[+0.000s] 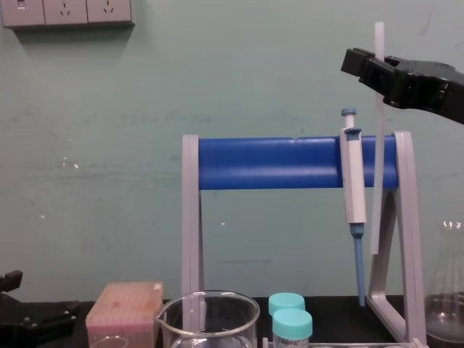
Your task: Pick up the stirring rod with one hand, then place it down.
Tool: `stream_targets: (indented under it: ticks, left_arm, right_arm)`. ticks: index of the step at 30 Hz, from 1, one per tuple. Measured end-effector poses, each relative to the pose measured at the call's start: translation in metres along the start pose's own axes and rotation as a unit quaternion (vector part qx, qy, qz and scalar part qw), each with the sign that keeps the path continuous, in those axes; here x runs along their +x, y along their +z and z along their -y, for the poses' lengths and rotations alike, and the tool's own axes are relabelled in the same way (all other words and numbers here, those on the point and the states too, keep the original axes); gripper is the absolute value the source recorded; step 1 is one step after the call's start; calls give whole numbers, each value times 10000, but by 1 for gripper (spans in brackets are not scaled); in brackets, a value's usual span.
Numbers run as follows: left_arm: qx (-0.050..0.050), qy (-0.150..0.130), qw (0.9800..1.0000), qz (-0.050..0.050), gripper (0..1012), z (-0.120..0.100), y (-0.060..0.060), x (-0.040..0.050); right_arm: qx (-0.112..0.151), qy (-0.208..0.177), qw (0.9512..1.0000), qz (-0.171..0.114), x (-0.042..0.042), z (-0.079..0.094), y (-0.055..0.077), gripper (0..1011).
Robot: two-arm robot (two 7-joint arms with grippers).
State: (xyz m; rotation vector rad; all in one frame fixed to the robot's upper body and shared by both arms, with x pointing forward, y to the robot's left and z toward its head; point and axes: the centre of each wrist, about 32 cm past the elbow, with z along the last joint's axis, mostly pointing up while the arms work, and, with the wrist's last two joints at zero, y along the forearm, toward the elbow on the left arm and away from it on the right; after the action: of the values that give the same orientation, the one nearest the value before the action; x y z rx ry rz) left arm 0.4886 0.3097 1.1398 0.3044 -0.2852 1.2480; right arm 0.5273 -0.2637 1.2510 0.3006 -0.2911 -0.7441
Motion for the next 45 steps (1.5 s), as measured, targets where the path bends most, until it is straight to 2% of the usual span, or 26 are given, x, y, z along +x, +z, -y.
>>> stream_targets:
  ticks: [32,45]
  left_arm:
    - [1,0,10000,0,1000,0,0,0]
    - [0,-1,10000,0,1000,0,0,0]
  right_arm:
    - [-33,50,10000,-59,3,-8,-15,67]
    - [-119,362,9991,-201,49,65,-94,67]
